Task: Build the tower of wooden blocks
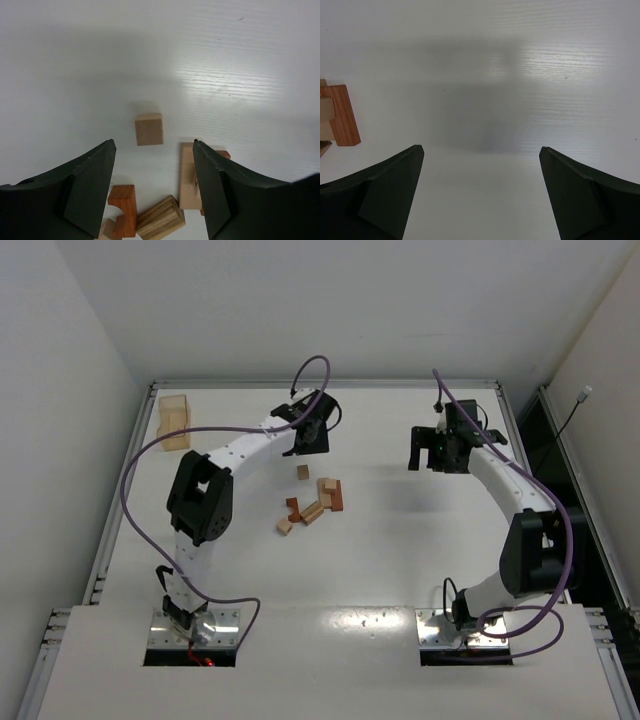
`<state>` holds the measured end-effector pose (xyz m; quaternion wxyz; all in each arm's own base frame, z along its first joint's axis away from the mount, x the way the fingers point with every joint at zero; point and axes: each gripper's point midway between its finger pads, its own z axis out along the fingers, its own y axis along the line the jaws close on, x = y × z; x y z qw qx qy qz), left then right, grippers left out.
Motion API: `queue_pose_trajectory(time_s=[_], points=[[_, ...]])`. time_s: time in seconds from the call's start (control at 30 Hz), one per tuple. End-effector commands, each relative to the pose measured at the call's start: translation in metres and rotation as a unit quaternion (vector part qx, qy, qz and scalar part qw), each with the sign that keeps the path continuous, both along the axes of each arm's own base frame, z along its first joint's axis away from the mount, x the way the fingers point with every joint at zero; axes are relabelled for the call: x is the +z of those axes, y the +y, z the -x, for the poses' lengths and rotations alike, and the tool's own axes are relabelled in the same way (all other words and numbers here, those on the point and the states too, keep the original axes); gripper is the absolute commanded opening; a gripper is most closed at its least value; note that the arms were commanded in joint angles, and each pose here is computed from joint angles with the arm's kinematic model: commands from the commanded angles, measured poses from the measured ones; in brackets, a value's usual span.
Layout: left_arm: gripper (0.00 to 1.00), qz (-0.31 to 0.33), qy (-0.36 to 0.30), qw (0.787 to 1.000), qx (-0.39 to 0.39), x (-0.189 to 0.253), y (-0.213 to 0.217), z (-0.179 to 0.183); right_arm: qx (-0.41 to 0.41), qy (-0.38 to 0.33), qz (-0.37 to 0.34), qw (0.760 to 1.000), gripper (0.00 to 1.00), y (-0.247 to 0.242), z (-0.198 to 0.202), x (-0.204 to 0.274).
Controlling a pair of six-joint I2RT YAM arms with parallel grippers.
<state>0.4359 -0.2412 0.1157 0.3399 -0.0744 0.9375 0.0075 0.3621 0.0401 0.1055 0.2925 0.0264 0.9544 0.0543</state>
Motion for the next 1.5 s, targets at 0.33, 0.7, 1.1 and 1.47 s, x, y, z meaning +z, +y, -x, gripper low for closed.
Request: queue_pose_trajectory(time_s=[0.33,0.7,1.1,1.47], points=[[0.66,0.030,0.051,0.998,0.013,-0.034,0.007,-0.009,0.004,-0.013,-0.008,1.000,0.99,0.005,-0.012,0.002],[0.63,0.026,0.072,0.997,0.019,-0.057,0.011,-0.014,0.004,-0.004,-0.008,1.000,0.99,0.005,-0.010,-0.002],[0.44,0.031,0.084,0.996,0.019,-0.065,0.009,-0.010,0.004,0.000,-0.007,1.000,0.99,0.005,-0.013,-0.005],[0.41,0.026,0.092,0.995,0.019,-0.072,0.011,-0.007,0.004,0.000,-0.007,1.000,0.99,0.005,-0.013,-0.005]])
